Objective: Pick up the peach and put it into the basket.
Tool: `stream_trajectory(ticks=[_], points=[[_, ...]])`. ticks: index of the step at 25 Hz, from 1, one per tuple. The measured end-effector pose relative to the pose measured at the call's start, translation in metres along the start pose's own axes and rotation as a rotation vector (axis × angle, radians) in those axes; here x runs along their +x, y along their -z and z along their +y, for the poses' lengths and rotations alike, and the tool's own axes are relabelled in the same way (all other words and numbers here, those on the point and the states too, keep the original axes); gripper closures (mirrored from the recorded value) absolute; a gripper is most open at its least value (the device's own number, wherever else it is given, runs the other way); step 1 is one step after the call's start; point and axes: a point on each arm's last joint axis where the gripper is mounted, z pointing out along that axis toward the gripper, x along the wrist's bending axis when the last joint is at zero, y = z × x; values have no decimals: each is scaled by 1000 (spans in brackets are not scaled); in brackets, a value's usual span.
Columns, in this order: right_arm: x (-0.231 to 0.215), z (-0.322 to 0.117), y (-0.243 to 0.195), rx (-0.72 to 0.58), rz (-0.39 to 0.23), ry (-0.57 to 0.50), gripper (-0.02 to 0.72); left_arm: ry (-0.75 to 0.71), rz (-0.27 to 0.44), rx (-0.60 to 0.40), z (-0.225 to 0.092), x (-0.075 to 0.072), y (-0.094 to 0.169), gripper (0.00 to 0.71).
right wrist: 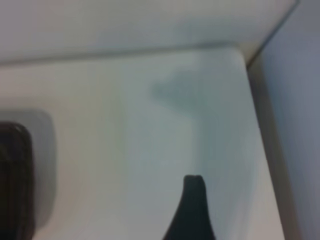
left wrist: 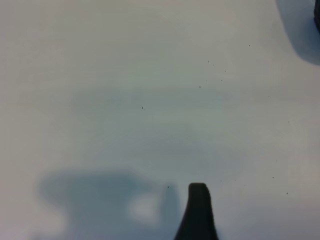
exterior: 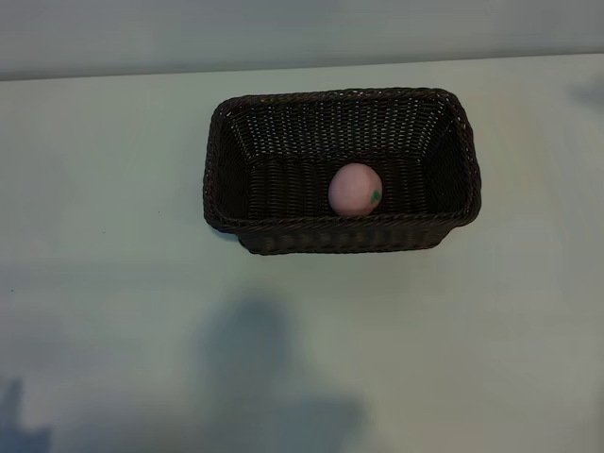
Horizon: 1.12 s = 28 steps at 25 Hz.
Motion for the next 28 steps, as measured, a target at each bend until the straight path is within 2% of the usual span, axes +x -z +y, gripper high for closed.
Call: stream_trajectory(ticks=[3, 6, 11, 14, 20, 28], points=[[11, -13, 53, -124, -8, 11, 106, 4, -10, 0, 0, -1, 0, 117], [24, -45, 108, -244, -28, 26, 106, 0, 0, 0, 0, 0, 0, 117], [38, -110, 150, -333, -50, 43, 106, 0, 0, 0, 0, 0, 0, 117], [43, -145, 155, -371, -38, 59, 106, 0, 0, 0, 0, 0, 0, 117], [45, -204, 143, -457, 58, 96, 106, 0, 0, 0, 0, 0, 0, 118], [36, -275, 106, -449, 43, 99, 106, 4, -10, 0, 0, -1, 0, 118]])
